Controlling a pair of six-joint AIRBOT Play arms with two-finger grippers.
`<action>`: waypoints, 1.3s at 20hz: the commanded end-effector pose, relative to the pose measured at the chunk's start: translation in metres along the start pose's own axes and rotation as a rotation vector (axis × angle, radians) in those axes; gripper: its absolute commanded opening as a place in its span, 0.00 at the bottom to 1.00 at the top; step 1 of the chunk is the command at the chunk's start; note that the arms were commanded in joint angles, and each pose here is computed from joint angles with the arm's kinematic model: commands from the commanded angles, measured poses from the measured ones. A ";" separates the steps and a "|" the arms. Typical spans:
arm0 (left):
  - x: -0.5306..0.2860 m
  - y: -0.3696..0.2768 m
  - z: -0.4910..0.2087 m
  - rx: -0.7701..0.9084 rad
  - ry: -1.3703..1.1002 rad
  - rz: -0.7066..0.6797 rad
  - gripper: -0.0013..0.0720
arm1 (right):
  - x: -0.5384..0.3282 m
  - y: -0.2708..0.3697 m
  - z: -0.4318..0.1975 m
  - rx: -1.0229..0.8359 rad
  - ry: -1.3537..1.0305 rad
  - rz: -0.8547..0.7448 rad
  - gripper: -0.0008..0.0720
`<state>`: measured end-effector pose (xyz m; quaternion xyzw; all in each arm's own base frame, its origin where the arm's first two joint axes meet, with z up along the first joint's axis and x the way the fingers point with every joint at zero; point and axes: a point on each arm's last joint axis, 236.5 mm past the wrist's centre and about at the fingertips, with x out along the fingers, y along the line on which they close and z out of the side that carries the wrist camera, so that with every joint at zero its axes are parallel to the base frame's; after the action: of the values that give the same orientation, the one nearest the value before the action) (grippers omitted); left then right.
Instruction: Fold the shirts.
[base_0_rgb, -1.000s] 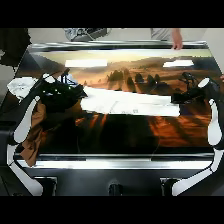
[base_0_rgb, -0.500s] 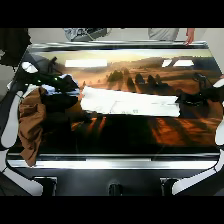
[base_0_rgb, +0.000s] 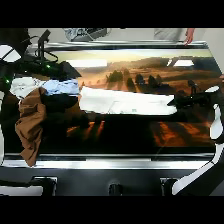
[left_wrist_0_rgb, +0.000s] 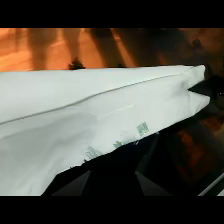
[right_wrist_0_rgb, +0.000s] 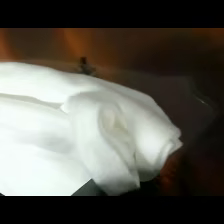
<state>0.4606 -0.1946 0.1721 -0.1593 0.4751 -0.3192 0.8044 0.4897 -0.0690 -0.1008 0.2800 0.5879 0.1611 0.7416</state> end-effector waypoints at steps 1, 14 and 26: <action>0.009 -0.034 -0.010 0.062 0.021 -0.034 0.45 | -0.005 0.037 0.012 -0.053 -0.044 0.095 0.07; 0.274 -0.127 -0.147 -0.250 0.277 -0.313 0.05 | -0.212 0.226 -0.057 -0.548 -0.207 0.011 0.07; 0.341 -0.233 -0.164 -0.449 0.270 -0.550 0.05 | -0.247 0.253 -0.097 -0.587 -0.219 -0.050 0.07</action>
<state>0.3610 -0.5634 0.0030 -0.3755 0.5602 -0.4412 0.5920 0.3592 0.0118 0.2283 0.0533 0.4372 0.2771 0.8539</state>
